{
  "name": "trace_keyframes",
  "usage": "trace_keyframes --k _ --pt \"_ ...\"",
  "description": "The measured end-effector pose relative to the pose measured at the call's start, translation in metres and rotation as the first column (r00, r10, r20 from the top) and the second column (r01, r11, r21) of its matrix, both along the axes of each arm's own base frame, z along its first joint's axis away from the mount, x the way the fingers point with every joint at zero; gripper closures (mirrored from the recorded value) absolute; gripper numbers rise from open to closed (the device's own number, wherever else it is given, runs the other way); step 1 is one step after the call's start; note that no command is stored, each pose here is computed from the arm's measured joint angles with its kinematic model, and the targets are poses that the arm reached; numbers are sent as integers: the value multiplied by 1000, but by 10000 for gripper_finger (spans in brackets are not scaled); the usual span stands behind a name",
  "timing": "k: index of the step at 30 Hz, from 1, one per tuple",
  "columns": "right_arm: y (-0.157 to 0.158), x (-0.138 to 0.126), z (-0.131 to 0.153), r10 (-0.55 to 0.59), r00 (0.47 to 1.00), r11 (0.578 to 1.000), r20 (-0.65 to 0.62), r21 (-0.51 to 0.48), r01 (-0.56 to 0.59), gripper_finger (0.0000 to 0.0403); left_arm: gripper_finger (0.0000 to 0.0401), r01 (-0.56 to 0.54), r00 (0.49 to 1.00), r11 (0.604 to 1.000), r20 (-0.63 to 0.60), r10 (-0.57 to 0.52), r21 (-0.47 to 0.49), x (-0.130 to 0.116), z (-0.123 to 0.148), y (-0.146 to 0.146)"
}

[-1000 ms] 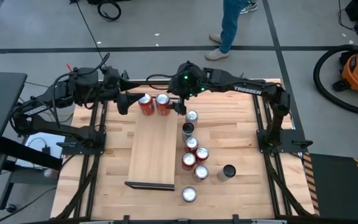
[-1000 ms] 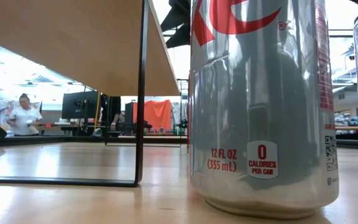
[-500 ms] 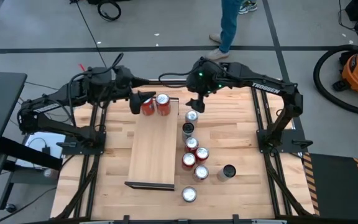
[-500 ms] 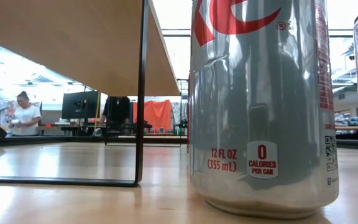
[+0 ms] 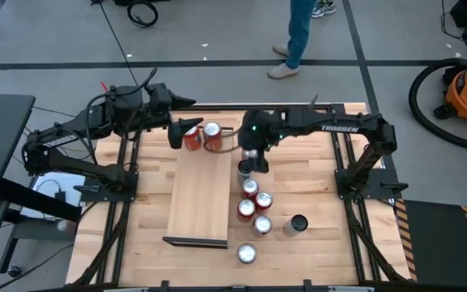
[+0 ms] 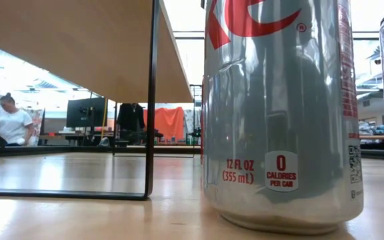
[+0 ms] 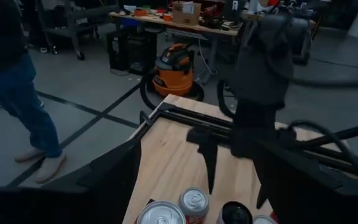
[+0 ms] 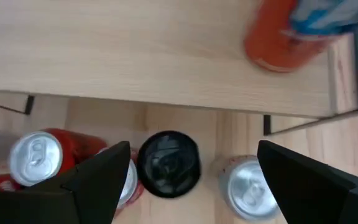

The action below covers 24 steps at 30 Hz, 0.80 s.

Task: Place canned beverage on shelf
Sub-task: Put the top white and orange soda can on the shelf

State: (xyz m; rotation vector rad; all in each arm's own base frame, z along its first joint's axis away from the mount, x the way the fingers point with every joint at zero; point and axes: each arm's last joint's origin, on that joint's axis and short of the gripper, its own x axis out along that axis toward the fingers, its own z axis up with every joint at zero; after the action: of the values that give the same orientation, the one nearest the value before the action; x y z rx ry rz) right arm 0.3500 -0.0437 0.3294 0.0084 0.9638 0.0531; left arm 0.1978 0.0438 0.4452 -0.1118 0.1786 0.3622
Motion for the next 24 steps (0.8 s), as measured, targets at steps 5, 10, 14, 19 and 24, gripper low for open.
trace_keyframes --k 5,10,14,19,24 --pt "7 5 -23 13 1000 999 10 -38 -12 41 83 6 1000 1000 -12 -6 29 0 0 0" --pt "9 3 -38 28 999 999 -22 -39 -29 41 83 4 1000 1000 -8 -4 19 0 0 0" --pt "11 3 -48 71 997 996 -32 -57 -73 47 83 3 1000 1000 6 -3 3 -2 1 0" --pt "12 2 -55 89 996 994 -24 -57 -90 70 83 -5 1000 999 31 6 -35 -1 2 0" --pt "12 2 -55 73 997 996 -26 -45 -74 107 83 -14 998 996 53 19 -93 -1 2 0"
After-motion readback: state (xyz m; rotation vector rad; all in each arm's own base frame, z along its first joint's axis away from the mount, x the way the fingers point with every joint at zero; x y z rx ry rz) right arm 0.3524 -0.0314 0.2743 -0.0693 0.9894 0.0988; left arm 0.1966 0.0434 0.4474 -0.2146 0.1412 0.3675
